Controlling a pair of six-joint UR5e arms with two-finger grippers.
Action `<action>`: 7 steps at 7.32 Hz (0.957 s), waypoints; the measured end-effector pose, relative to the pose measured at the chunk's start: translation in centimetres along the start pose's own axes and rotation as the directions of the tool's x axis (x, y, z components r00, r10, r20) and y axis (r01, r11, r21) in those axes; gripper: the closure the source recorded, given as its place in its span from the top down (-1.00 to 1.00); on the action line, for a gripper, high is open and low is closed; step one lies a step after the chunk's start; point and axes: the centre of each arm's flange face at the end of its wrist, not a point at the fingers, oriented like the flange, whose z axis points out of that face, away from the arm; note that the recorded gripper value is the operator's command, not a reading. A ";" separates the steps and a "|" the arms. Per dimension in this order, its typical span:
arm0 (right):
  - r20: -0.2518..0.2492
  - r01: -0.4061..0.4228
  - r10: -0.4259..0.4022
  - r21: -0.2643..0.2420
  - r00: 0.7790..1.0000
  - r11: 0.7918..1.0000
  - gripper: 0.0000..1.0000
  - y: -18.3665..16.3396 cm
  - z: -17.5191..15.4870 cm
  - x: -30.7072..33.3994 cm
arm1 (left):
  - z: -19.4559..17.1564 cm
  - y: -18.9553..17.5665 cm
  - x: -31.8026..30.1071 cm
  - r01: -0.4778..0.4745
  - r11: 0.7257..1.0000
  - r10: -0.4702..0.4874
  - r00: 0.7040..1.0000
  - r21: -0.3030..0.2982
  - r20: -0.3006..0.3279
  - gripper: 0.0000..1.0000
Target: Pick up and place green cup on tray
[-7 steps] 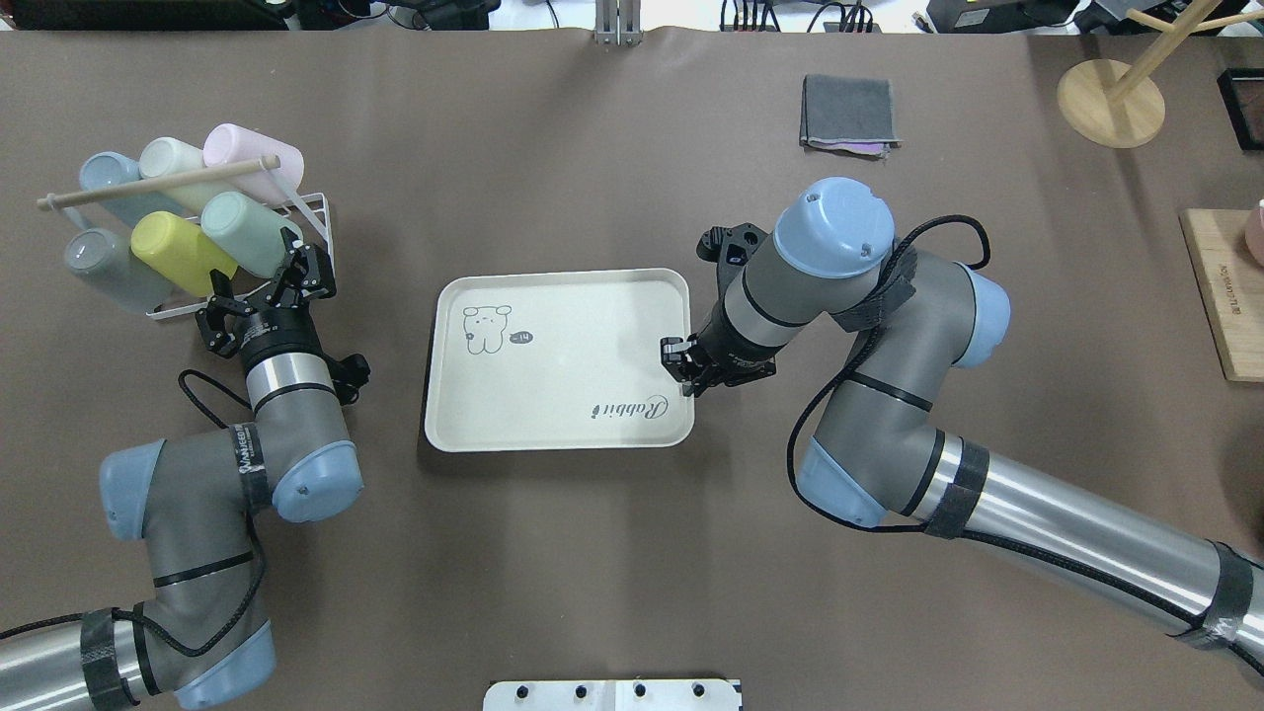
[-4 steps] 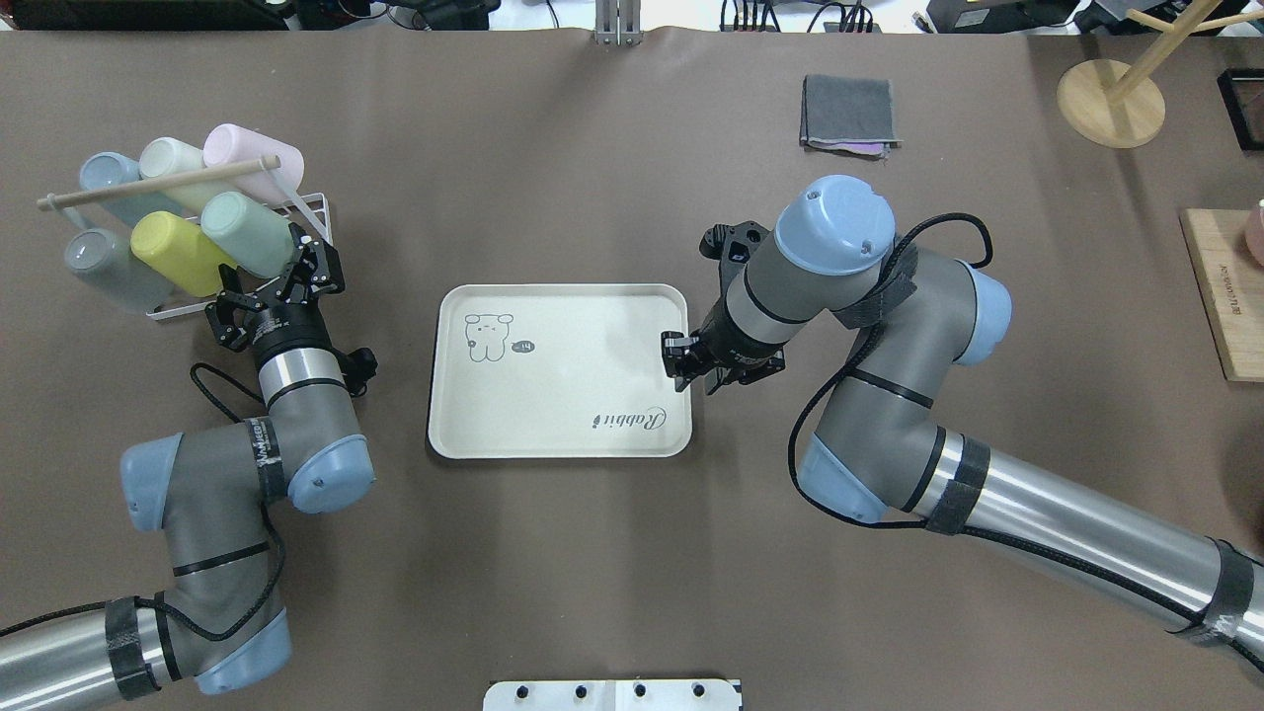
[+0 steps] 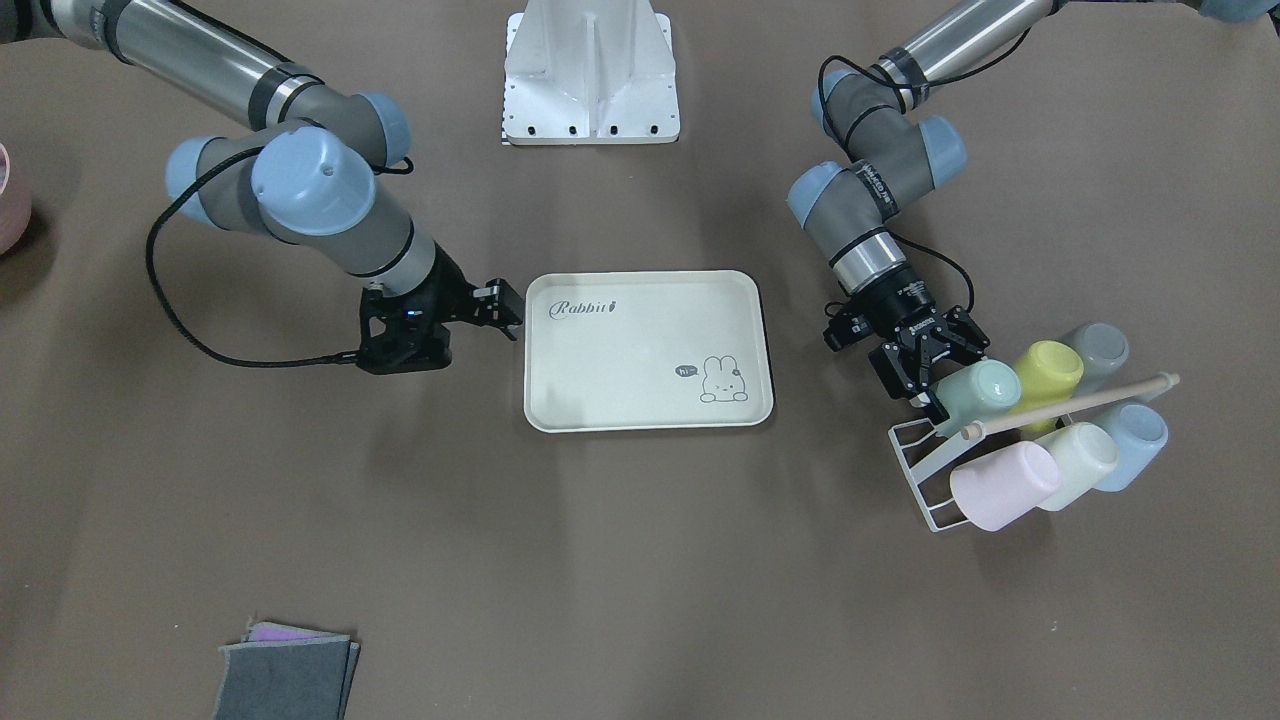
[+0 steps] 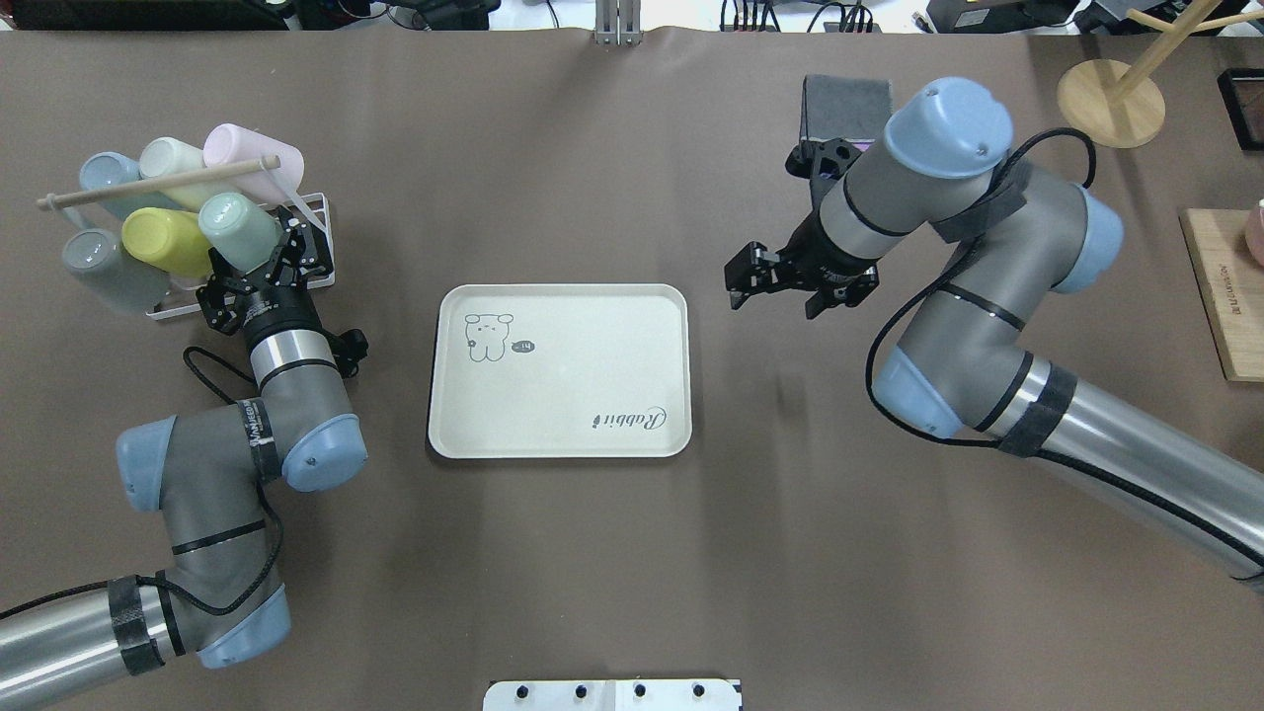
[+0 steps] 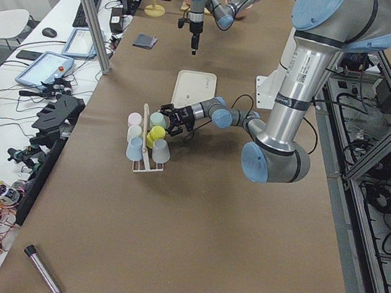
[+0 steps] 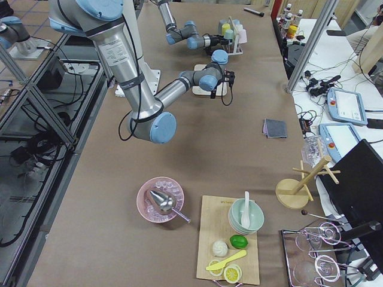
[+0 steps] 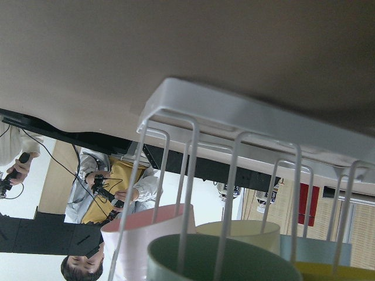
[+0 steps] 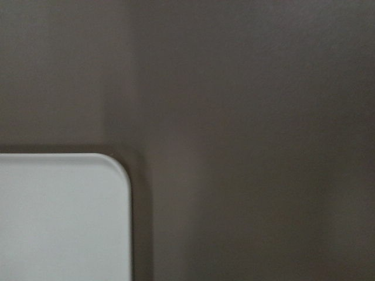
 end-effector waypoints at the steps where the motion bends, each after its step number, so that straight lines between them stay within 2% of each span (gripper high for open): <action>1: -0.025 0.066 -0.066 -0.008 0.997 0.998 1.00 -0.8 -2.5 4.3 | 0.1 0.1 0.0 -0.003 1.000 0.003 1.000 -0.002 -0.001 0.49; 3: -0.059 0.181 -0.184 -0.043 0.981 0.982 1.00 1.7 -6.3 15.0 | 0.2 0.3 -0.1 -0.034 0.999 0.034 0.999 -0.003 -0.001 -0.10; 5: -0.090 0.232 -0.236 -0.044 0.968 0.972 1.00 4.9 -10.9 25.1 | -0.1 1.2 -0.9 -0.036 0.999 0.036 0.999 -0.001 0.005 -0.32; 7: -0.142 0.238 -0.242 -0.044 0.960 0.970 1.00 6.5 -15.0 34.2 | -1.1 4.6 -2.8 -0.036 0.999 0.035 0.999 0.007 0.026 -0.44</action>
